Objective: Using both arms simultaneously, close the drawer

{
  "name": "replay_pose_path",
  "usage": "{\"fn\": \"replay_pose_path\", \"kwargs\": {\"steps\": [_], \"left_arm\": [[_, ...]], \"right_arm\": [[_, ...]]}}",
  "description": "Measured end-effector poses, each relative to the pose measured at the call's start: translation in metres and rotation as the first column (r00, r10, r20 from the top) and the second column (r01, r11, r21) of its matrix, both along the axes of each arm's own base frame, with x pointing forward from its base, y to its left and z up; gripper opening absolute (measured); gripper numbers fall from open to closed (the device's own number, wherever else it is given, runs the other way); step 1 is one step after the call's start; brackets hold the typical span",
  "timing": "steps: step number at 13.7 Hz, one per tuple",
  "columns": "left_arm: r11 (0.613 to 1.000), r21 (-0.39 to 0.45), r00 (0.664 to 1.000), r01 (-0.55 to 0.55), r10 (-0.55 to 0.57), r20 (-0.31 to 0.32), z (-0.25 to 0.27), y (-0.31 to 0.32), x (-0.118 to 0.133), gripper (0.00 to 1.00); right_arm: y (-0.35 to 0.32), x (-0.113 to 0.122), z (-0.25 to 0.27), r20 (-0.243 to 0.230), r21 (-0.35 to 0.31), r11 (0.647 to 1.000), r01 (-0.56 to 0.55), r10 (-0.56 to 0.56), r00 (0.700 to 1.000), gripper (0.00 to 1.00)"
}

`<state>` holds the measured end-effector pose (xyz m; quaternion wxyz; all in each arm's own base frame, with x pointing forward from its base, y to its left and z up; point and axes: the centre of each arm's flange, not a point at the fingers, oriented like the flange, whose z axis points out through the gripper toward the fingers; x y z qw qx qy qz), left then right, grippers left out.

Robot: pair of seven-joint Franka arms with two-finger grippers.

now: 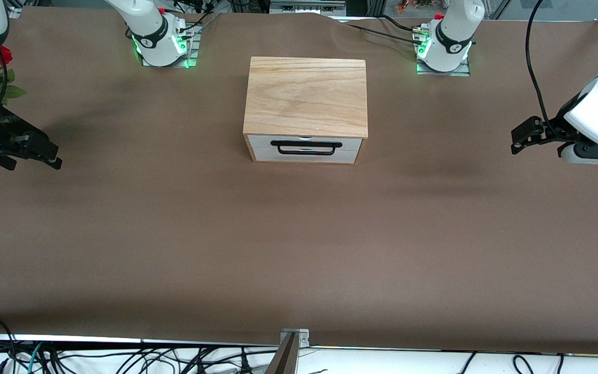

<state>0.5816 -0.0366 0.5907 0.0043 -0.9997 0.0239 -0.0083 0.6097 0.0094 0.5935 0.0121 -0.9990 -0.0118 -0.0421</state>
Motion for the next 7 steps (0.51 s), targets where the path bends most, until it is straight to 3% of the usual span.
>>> {"fn": "replay_pose_path", "kwargs": {"steps": [7], "left_arm": [[0.999, 0.001, 0.999, 0.05, -0.05, 0.0, -0.002, 0.003, 0.002, 1.0]], "right_arm": [[0.0, -0.001, -0.011, -0.029, -0.019, 1.0, -0.007, 0.006, 1.0, 1.0]]}}
